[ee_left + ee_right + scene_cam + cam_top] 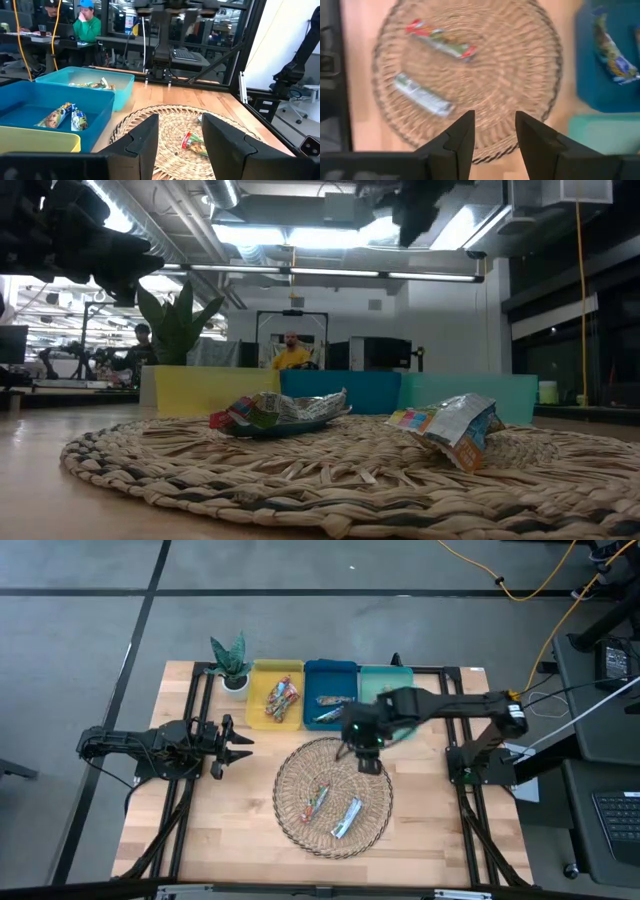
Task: Pick and place Granola Bars by type
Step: Put the orange granola bar into the green bin
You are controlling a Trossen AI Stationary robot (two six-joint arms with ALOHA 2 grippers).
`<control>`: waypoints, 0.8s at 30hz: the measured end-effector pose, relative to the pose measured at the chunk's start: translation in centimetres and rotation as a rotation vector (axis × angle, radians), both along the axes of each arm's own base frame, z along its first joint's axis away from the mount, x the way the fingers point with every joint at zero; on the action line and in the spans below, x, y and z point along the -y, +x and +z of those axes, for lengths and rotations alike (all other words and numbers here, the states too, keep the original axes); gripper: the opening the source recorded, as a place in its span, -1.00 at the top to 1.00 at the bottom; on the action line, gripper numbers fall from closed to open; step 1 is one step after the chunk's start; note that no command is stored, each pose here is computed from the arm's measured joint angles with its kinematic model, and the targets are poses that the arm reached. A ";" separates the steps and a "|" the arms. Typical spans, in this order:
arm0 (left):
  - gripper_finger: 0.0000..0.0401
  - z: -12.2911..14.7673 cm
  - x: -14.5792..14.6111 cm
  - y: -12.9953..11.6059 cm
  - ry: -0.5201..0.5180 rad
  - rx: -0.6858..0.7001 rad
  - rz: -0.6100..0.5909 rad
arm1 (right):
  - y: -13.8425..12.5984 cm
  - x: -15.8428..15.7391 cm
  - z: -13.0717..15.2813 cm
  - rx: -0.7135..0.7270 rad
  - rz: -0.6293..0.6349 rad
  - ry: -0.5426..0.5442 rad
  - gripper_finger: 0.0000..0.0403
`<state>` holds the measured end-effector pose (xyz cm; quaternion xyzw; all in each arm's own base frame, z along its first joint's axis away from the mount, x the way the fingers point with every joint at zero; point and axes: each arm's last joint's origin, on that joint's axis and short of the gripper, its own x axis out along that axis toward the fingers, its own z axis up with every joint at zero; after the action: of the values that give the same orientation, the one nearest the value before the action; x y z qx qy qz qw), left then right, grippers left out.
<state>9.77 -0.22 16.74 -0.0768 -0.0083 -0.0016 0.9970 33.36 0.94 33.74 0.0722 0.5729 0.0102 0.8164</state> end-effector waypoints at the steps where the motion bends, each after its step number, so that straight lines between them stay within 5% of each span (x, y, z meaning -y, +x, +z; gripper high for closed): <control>1: 0.29 0.0 0.0 0.0 0.000 0.000 0.000 | -0.3 -0.7 0.3 0.005 0.019 0.003 0.29; 18: 0.29 0.0 0.0 0.0 0.000 0.000 0.004 | -4.1 -11.4 1.4 0.114 0.702 -0.104 0.29; 24: 0.29 0.0 0.0 0.0 0.000 0.000 0.004 | -3.6 -12.0 -0.9 0.140 0.767 -0.130 0.29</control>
<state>9.77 -0.21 16.75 -0.0769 -0.0087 0.0005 0.9970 29.81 12.92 32.86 -0.1998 0.5009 0.2832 0.7931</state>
